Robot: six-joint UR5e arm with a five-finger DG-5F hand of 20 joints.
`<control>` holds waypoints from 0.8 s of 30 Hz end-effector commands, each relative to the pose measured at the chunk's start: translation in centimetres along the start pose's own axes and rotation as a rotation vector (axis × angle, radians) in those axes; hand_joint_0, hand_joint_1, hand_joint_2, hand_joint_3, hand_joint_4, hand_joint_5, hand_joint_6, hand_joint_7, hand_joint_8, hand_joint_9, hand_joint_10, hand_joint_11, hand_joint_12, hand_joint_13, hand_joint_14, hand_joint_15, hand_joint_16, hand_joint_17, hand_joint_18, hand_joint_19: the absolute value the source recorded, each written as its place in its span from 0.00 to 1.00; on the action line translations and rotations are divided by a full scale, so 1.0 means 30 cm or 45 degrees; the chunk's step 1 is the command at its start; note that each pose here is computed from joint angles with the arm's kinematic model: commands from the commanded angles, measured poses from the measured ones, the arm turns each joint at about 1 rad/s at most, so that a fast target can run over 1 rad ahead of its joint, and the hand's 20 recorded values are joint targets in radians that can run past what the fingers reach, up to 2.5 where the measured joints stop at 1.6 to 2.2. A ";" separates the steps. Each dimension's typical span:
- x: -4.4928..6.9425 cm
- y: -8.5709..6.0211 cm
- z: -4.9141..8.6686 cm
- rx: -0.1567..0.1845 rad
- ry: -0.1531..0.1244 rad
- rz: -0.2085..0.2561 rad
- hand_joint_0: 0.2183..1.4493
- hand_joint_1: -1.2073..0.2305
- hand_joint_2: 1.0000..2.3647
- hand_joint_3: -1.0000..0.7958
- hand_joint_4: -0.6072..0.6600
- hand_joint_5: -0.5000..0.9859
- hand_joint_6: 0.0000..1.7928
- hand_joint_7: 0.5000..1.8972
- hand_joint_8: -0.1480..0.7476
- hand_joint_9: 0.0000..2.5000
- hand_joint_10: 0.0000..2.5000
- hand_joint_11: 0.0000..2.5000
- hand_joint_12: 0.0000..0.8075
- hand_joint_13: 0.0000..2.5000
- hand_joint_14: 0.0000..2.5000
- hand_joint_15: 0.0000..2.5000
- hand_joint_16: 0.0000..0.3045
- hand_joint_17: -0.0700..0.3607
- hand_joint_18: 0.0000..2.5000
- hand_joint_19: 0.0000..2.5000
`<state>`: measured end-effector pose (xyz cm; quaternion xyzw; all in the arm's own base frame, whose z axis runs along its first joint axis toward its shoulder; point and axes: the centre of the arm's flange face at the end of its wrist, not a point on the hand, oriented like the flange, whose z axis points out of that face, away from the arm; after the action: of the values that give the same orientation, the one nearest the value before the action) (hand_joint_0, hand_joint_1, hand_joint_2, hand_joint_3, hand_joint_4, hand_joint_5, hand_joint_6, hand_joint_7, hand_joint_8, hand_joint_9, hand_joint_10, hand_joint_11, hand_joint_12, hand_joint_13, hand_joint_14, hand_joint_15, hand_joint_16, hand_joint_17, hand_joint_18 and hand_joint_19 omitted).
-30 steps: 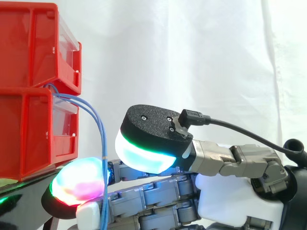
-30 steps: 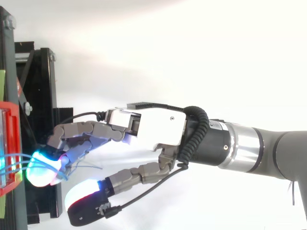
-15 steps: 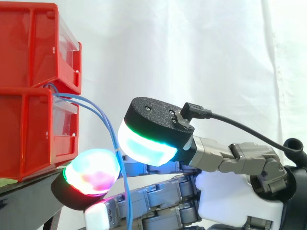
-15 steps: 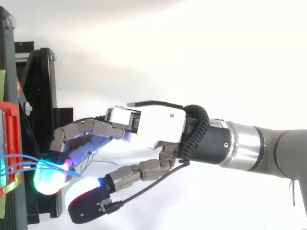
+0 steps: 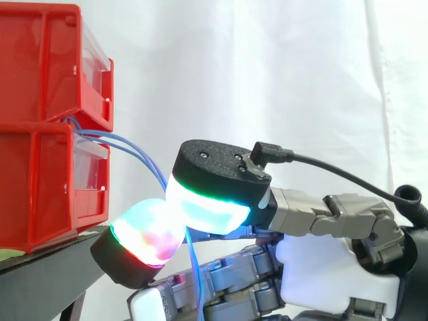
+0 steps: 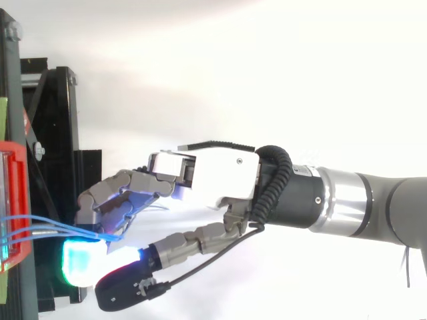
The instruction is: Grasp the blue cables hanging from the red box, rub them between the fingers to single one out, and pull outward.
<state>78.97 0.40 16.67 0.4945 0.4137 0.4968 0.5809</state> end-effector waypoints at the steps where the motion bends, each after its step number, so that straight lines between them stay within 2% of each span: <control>1: -0.007 0.017 -0.007 0.029 0.005 -0.008 0.28 0.34 0.01 0.37 0.67 0.23 0.47 0.31 0.57 0.30 0.01 0.26 0.56 0.22 0.00 0.13 0.21 0.50 0.27 0.16; 2: -0.007 0.017 -0.007 0.034 0.007 -0.009 0.27 0.34 0.01 0.35 0.67 0.23 0.46 0.29 0.57 0.30 0.01 0.26 0.57 0.23 0.00 0.13 0.21 0.50 0.27 0.16; 4: -0.017 0.010 -0.013 0.061 0.007 -0.012 0.26 0.34 0.00 0.31 0.67 0.24 0.43 0.33 0.57 0.30 0.01 0.26 0.57 0.23 0.00 0.13 0.21 0.50 0.27 0.16; 6: -0.022 0.008 -0.015 0.070 0.005 -0.010 0.25 0.35 0.00 0.30 0.69 0.25 0.41 0.34 0.57 0.30 0.01 0.25 0.58 0.23 0.00 0.13 0.22 0.51 0.27 0.16; 10: -0.030 0.003 -0.020 0.092 -0.004 -0.017 0.24 0.38 0.00 0.29 0.69 0.25 0.38 0.39 0.58 0.30 0.01 0.25 0.58 0.23 0.00 0.13 0.22 0.51 0.27 0.16; 12: -0.037 -0.005 -0.028 0.118 -0.006 -0.030 0.23 0.39 0.00 0.28 0.69 0.26 0.38 0.40 0.58 0.31 0.01 0.25 0.59 0.23 0.00 0.13 0.22 0.51 0.27 0.16; 14: -0.054 -0.016 -0.035 0.149 -0.020 -0.047 0.23 0.39 0.00 0.28 0.69 0.26 0.37 0.40 0.58 0.31 0.01 0.25 0.59 0.23 0.00 0.13 0.22 0.52 0.27 0.16; 15: -0.072 -0.016 -0.037 0.162 -0.042 -0.058 0.23 0.39 0.00 0.28 0.69 0.26 0.37 0.41 0.59 0.31 0.01 0.25 0.59 0.23 0.00 0.13 0.22 0.52 0.27 0.16; 19: -0.103 -0.017 -0.036 0.167 -0.095 -0.063 0.23 0.40 0.00 0.28 0.69 0.26 0.36 0.43 0.59 0.31 0.00 0.25 0.59 0.23 0.00 0.13 0.22 0.52 0.27 0.16; 24: -0.110 -0.017 -0.037 0.168 -0.117 -0.078 0.23 0.40 0.00 0.28 0.69 0.26 0.34 0.46 0.59 0.31 0.01 0.25 0.60 0.23 0.00 0.13 0.22 0.52 0.27 0.16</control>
<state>77.51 -2.50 15.94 0.5392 0.4354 0.4342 0.5755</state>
